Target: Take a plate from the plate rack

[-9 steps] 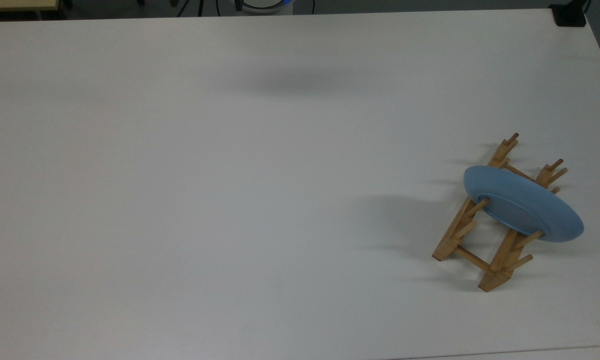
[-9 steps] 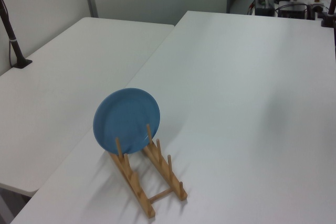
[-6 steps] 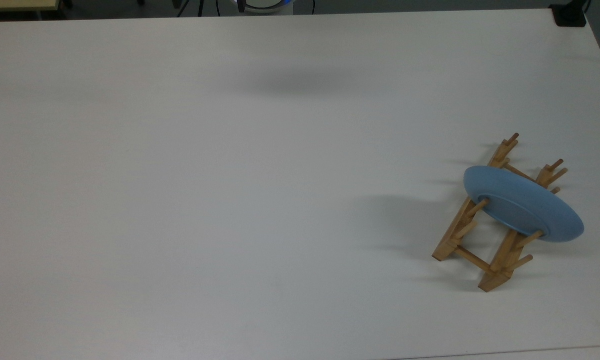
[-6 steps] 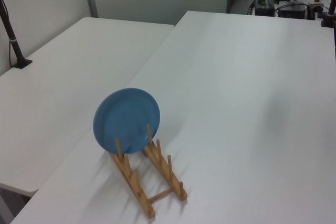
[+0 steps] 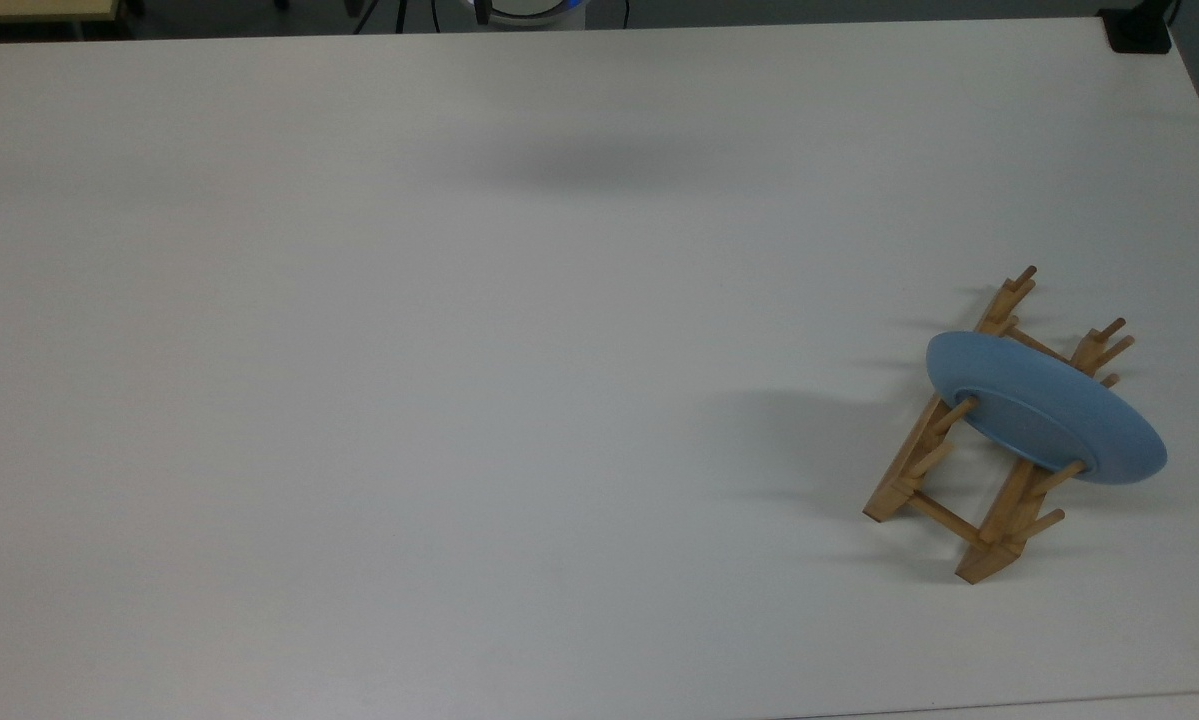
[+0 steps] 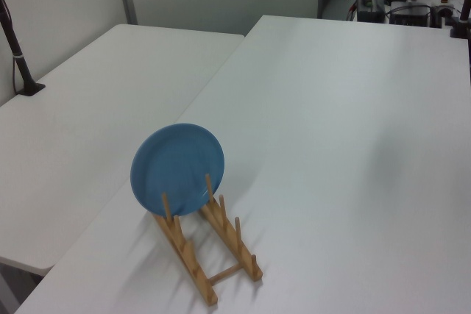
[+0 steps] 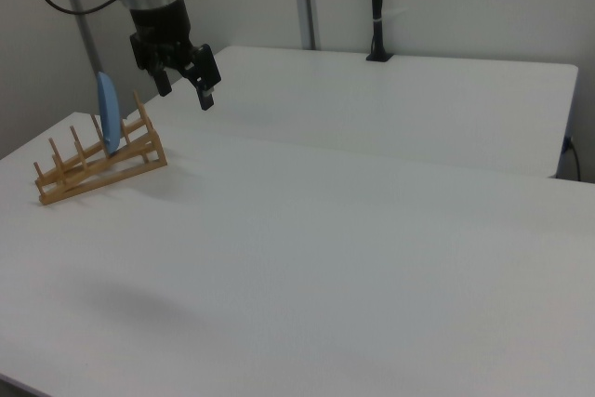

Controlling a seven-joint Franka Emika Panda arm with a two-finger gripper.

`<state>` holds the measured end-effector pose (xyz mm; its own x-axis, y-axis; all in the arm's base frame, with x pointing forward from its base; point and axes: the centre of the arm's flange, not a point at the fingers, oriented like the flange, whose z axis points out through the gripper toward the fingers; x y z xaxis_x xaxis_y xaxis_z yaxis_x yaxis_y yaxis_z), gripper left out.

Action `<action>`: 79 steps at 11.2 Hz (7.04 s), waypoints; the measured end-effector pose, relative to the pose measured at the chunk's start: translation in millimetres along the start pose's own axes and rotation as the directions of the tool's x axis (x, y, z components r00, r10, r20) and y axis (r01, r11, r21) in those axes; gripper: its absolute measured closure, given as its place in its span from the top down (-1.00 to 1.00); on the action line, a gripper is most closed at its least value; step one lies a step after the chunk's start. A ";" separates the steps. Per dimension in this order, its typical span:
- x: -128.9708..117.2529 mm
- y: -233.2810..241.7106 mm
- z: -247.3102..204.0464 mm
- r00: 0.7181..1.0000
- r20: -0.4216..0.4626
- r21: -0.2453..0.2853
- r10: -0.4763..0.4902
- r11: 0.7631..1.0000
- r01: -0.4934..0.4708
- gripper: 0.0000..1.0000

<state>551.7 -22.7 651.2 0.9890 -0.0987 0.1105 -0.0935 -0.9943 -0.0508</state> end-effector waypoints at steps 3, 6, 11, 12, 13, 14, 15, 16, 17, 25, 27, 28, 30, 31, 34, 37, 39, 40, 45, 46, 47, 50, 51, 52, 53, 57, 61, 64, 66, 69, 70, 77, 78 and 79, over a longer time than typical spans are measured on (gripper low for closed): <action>-0.1 -0.7 0.3 1.000 0.001 0.000 -0.001 1.000 0.001 1.00; 0.2 -2.3 3.8 0.999 0.007 0.000 -0.032 0.999 0.032 1.00; -0.2 -3.2 6.5 0.974 0.014 0.003 -0.228 0.974 0.228 1.00; -0.3 -3.7 6.8 0.971 0.015 0.003 -0.240 0.971 0.240 1.00; -0.3 -6.4 7.3 0.968 0.016 0.004 -0.251 0.968 0.251 1.00; 0.1 -12.8 6.9 0.965 0.014 0.005 -0.264 0.965 0.263 1.00; 0.9 -26.0 4.2 0.958 0.006 0.006 -0.287 0.958 0.287 1.00; 0.6 -44.9 -0.2 0.948 -0.005 0.007 -0.319 0.948 0.319 1.00; -2.0 -69.3 -5.9 0.933 -0.018 0.006 -0.360 0.933 0.360 1.00; -22.0 -271.0 -30.9 0.840 -0.394 -0.122 -0.374 0.927 0.355 1.00; -24.8 -335.5 23.5 0.810 -0.479 -0.225 -0.338 0.939 0.259 1.00; -24.5 -354.3 46.2 0.792 -0.511 -0.256 -0.335 0.939 0.232 1.00; -25.2 -384.7 92.8 0.762 -0.555 -0.304 -0.334 0.934 0.188 1.00; -25.8 -392.7 107.7 0.754 -0.564 -0.318 -0.337 0.931 0.178 0.99; -30.7 -417.1 147.7 0.736 -0.582 -0.344 -0.344 0.925 0.161 0.95; -28.9 -428.7 185.4 0.694 -0.628 -0.375 -0.351 0.919 0.124 0.91; -27.6 -437.1 207.2 0.670 -0.660 -0.364 -0.340 0.925 0.111 0.90; -25.9 -440.0 212.5 0.665 -0.669 -0.359 -0.333 0.928 0.103 0.88; -24.1 -454.0 228.5 0.653 -0.676 -0.359 -0.341 0.926 0.112 0.80; -24.6 -454.8 233.1 0.654 -0.673 -0.363 -0.345 0.925 0.114 0.74; -24.3 -455.1 237.6 0.656 -0.671 -0.365 -0.346 0.924 0.115 0.62; -23.0 -455.5 244.0 0.661 -0.670 -0.360 -0.338 0.926 0.109 0.01; -22.7 -455.5 244.6 0.660 -0.673 -0.357 -0.333 0.928 0.105 -0.22; -22.6 -455.5 244.6 0.659 -0.674 -0.357 -0.333 0.928 0.104 -0.25; -22.6 -455.5 244.5 0.659 -0.675 -0.357 -0.334 0.928 0.104 -0.50; -22.0 -455.5 244.9 0.642 -0.681 -0.373 -0.351 0.921 0.108 -0.88; -21.9 -455.6 244.9 0.636 -0.683 -0.380 -0.359 0.918 0.111 -0.88; -21.2 -455.8 242.9 0.632 -0.686 -0.379 -0.359 0.919 0.109 -0.88; -19.9 -456.1 236.9 0.627 -0.694 -0.374 -0.353 0.921 0.105 -0.88; -17.6 -456.6 220.6 0.614 -0.712 -0.362 -0.341 0.927 0.095 -0.88; -17.2 -456.5 214.9 0.609 -0.718 -0.358 -0.337 0.929 0.092 -0.88; -17.9 -450.2 155.9 0.569 -0.769 -0.314 -0.290 0.948 0.059 -0.88; -16.1 -445.1 144.9 0.581 -0.772 -0.287 -0.258 0.957 0.043 -0.88; -12.1 -436.0 131.9 0.594 -0.772 -0.262 -0.224 0.965 0.024 -0.88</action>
<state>595.7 417.2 541.0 0.5201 0.1334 0.8436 -0.0967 -0.9722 0.2133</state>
